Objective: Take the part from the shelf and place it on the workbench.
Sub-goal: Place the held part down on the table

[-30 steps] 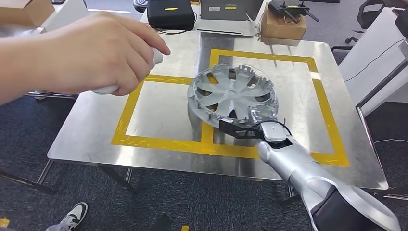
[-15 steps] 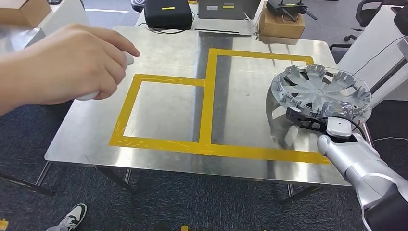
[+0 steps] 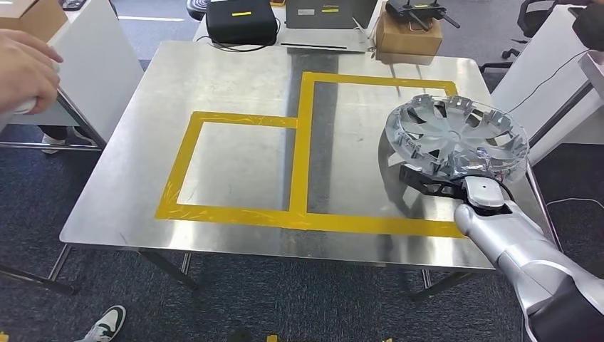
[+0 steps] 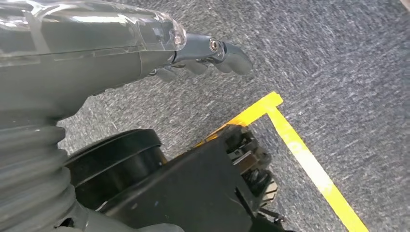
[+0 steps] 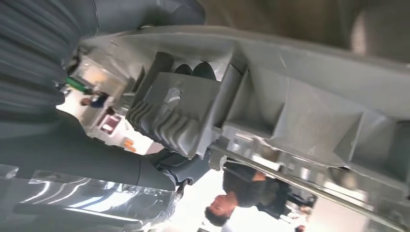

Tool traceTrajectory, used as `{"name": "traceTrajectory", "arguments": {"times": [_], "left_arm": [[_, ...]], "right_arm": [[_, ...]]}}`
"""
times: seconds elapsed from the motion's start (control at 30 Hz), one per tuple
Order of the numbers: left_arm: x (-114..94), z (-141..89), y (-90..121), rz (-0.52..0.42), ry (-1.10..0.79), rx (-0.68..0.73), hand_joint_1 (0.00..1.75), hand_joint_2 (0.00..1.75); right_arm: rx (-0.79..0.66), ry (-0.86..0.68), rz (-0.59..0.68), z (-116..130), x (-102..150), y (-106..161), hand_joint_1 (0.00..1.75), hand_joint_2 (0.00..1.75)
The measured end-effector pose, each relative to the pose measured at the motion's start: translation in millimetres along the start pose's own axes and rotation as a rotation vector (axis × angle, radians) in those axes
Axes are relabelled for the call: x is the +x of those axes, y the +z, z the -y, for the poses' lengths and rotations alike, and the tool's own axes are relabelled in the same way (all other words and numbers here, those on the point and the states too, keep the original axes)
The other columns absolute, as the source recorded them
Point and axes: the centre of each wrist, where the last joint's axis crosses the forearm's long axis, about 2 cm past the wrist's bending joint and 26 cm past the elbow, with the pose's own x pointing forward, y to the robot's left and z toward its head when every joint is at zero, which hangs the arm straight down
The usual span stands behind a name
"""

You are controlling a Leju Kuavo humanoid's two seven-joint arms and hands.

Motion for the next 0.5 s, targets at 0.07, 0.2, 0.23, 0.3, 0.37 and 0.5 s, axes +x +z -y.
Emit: {"name": "traceTrajectory", "arguments": {"times": [0.07, 0.2, 0.23, 0.3, 0.37, 0.5], "left_arm": [[2.1, -0.7, -1.1, 0.004, 0.001, 0.002, 0.00, 1.75], [2.7, -0.9, -1.4, 0.005, 0.002, 0.002, 0.00, 1.75], [2.8, -0.9, -1.5, 0.005, 0.002, 0.003, 0.00, 1.75], [3.3, -1.2, -1.8, 0.007, 0.003, 0.002, 0.00, 1.75], [4.4, -1.8, -2.5, 0.011, 0.004, 0.001, 0.00, 1.75], [10.3, -4.2, -5.7, 0.026, 0.000, 0.002, 0.00, 1.75]], "right_arm": [[-0.003, -0.007, 0.019, 0.5, 7.7, 0.9, 1.75, 1.75], [-0.009, -0.013, 0.054, 1.5, 14.5, 1.7, 1.75, 1.75], [-0.011, -0.012, 0.075, 1.8, 16.7, 2.0, 1.75, 1.75], [-0.014, -0.008, 0.126, 2.3, 22.9, 3.0, 1.75, 1.75], [-0.018, -0.002, 0.186, 2.8, 34.0, 4.9, 1.75, 1.75], [-0.010, -0.002, 0.285, 0.2, 69.0, 13.5, 1.75, 1.75]]}}
